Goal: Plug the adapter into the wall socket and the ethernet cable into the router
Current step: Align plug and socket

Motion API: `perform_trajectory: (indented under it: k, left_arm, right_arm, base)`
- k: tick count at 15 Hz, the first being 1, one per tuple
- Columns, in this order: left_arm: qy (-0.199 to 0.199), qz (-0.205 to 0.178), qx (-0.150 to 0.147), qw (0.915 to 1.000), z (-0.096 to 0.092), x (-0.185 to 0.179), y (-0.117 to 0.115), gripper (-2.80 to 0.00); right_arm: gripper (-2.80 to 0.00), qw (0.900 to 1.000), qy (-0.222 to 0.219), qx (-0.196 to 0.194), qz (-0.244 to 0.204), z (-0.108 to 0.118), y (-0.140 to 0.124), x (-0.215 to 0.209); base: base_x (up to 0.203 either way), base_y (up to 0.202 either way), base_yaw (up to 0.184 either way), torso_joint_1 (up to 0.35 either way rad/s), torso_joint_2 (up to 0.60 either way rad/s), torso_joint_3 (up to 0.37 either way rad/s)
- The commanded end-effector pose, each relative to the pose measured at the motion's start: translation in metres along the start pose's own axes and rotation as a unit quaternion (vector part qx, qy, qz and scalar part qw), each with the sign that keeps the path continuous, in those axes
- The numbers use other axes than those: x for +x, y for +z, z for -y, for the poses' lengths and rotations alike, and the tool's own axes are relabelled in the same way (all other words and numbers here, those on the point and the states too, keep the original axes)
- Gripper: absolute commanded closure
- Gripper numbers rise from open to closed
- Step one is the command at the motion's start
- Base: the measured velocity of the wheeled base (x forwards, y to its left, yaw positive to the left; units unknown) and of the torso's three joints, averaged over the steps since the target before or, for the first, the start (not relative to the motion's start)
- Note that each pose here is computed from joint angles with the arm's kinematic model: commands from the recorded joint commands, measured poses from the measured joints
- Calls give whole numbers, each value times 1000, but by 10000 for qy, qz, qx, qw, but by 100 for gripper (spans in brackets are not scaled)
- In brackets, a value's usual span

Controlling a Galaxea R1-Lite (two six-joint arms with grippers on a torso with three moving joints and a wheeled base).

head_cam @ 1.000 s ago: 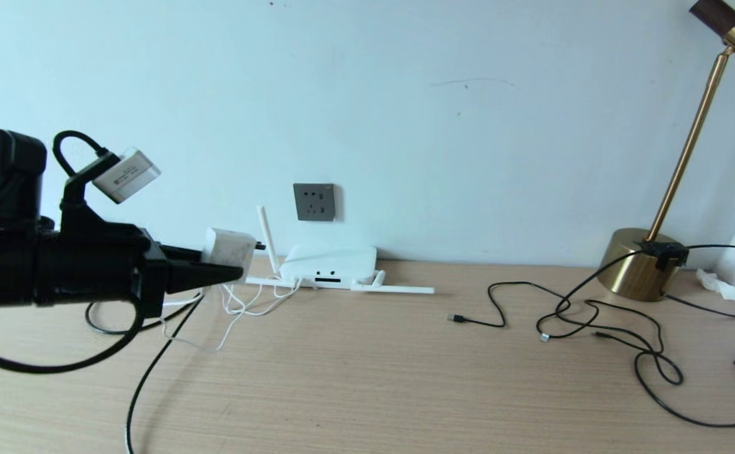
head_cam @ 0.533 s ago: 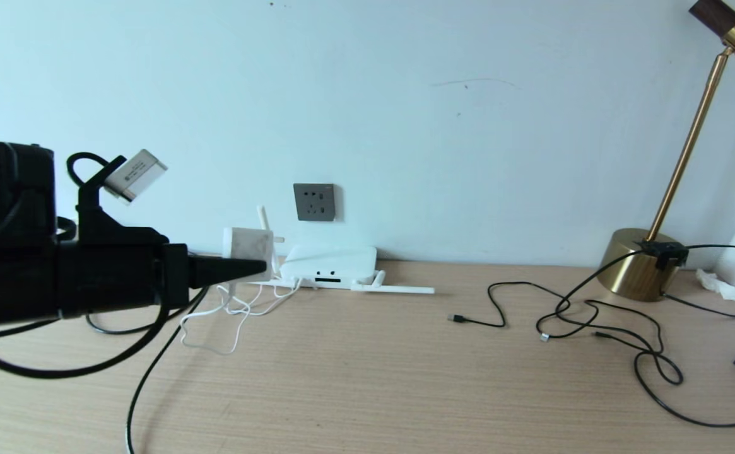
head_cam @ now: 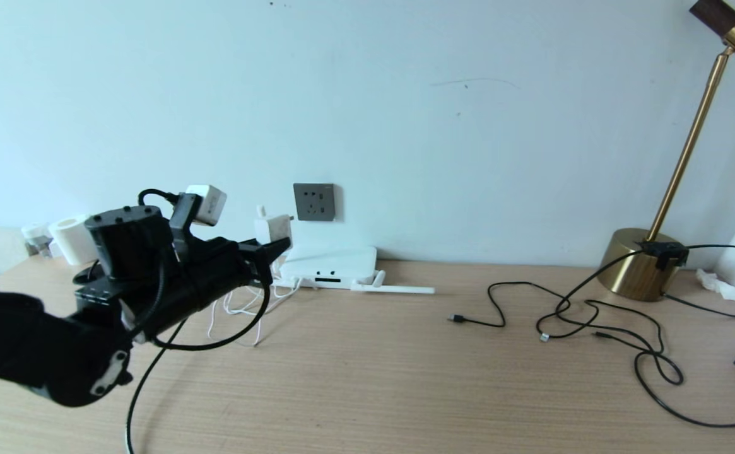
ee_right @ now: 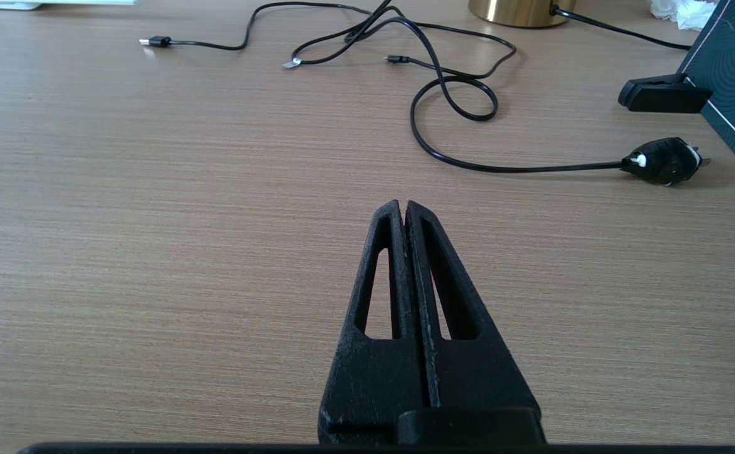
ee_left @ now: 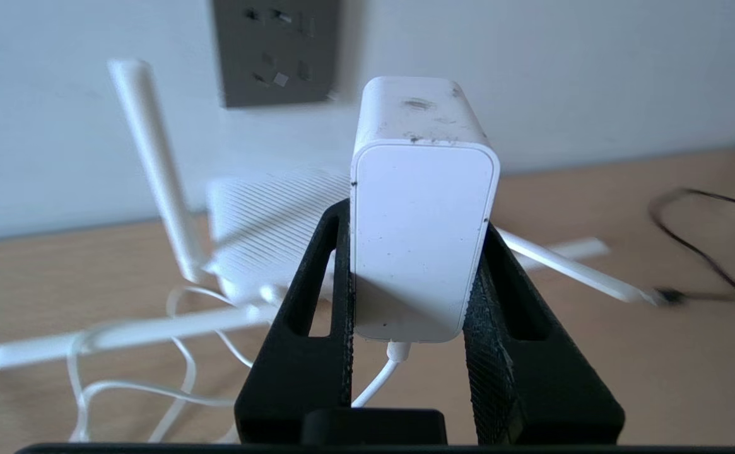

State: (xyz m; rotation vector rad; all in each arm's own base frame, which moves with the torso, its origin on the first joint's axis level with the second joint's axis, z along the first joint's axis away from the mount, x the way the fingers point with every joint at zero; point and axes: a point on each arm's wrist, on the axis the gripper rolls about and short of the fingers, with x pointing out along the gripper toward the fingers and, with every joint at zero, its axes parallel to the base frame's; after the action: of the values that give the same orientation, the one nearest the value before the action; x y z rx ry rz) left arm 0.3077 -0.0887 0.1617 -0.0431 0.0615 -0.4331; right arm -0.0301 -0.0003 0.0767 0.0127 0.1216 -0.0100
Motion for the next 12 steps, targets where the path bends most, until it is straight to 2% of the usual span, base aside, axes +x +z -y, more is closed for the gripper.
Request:
perform_trajectory:
  k: [1,5,8,12]
  left_arm:
    - [483,-15,138,9987,-8,37,-37,0]
    - [946,745,446,9917,-17,83,-64,0]
    - [1109,1197,503,9853,-13,106,-65,0]
    - [1131,1421,502,9821,-15,130,-72,0]
  right_arm:
    - [0,10000,0,2,-13,0,0,0]
    - [0,10000,0,2,-13,0,0,0]
    - [0,10000,0,2,-13,0,0,0]
    - [0,10000,0,2,-5,0,0,0]
  base:
    - [0,0,0,0,0,0]
    - [0,0,0,0,0,0]
    - [0,0,0,0,0,0]
    - [0,0,0,0,0,0]
